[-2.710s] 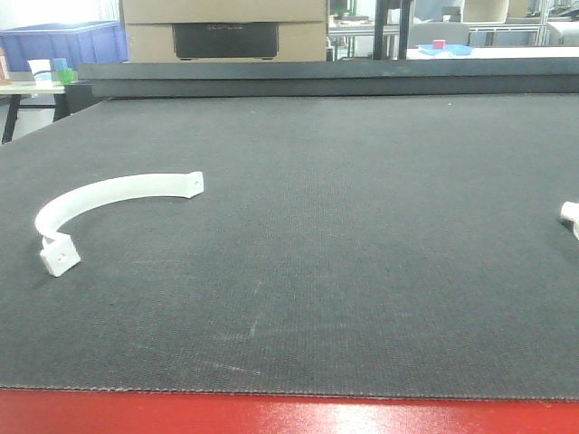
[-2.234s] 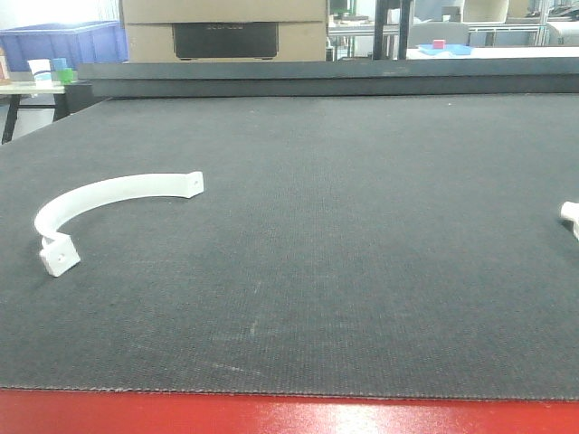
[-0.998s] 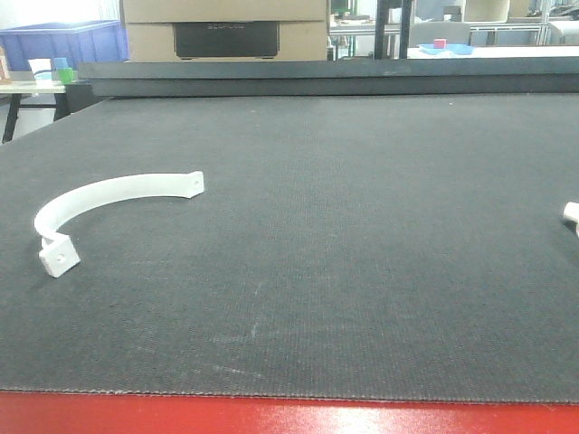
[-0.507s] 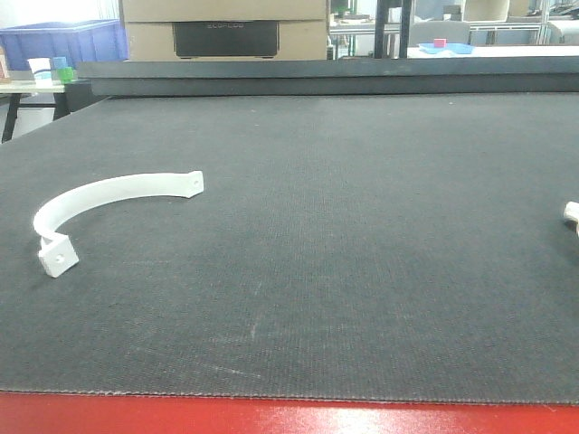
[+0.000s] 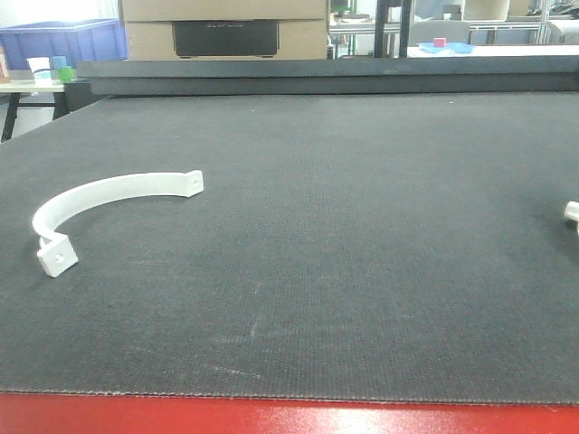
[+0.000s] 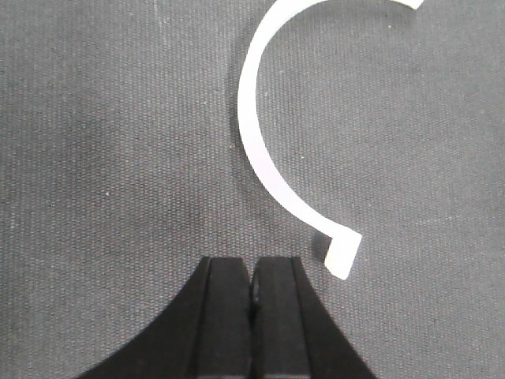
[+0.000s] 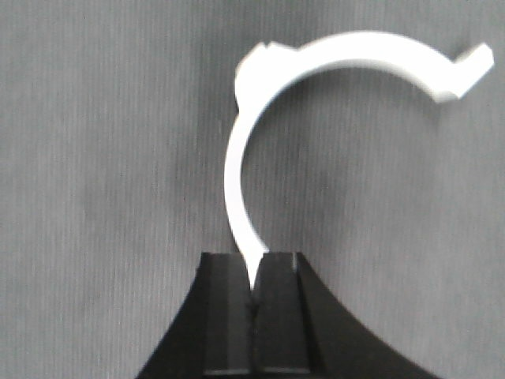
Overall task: Grab PVC pipe and place in blue bin
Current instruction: 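Lower both grippers and close each on the edge of an arc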
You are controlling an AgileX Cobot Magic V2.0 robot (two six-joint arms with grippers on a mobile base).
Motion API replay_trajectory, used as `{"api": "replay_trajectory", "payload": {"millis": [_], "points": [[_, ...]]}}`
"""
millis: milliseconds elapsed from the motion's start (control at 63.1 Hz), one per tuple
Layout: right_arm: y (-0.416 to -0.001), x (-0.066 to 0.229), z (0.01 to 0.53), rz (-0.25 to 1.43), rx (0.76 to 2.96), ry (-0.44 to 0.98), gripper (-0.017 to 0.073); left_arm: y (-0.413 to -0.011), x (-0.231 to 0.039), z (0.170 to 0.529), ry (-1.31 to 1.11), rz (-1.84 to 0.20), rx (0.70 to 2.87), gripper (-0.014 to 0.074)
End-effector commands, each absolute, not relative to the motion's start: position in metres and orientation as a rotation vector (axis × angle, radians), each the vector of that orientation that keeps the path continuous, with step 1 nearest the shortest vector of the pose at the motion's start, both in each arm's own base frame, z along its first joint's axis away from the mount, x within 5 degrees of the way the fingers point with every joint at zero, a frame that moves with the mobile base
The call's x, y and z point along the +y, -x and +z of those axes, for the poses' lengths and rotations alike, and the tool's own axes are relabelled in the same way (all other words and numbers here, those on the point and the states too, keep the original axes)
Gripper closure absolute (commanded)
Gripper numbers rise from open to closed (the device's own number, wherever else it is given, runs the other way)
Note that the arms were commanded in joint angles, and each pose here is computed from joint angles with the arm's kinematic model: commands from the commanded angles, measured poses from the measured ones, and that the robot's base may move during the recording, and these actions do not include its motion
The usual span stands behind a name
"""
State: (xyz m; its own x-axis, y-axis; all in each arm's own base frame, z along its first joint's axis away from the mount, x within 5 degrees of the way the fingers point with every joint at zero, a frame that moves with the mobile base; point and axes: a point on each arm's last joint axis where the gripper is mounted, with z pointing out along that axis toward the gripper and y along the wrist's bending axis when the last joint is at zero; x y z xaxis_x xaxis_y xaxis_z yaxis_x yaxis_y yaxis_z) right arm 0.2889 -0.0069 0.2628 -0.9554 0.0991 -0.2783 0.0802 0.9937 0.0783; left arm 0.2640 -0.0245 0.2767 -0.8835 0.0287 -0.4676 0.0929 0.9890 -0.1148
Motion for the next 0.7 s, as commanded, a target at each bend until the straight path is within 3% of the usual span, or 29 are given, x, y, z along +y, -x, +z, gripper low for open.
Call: {"api": "replay_trajectory", "payload": {"millis": [0, 158, 254, 444, 681], "points": [[-0.304, -0.008, 0.259, 0.088, 2.883, -0.131, 0.0671, -0.265, -0.025, 0.28, -0.077, -0.196, 2.636, 0.0704], [-0.323, -0.004, 0.242, 0.092, 2.935, -0.144, 0.0385, -0.265, -0.025, 0.28, -0.077, -0.196, 2.634, 0.0704], [-0.328, -0.004, 0.23, 0.094, 2.966, -0.183, 0.0302, -0.265, -0.025, 0.28, -0.077, -0.196, 2.634, 0.0704], [-0.337, -0.004, 0.208, 0.093, 2.999, -0.202, 0.034, -0.265, -0.025, 0.28, -0.077, -0.196, 2.634, 0.0704], [-0.344, -0.005, 0.205, 0.094, 2.948, -0.24, 0.0492, -0.269, -0.025, 0.282, -0.069, -0.189, 2.587, 0.0704]]}}
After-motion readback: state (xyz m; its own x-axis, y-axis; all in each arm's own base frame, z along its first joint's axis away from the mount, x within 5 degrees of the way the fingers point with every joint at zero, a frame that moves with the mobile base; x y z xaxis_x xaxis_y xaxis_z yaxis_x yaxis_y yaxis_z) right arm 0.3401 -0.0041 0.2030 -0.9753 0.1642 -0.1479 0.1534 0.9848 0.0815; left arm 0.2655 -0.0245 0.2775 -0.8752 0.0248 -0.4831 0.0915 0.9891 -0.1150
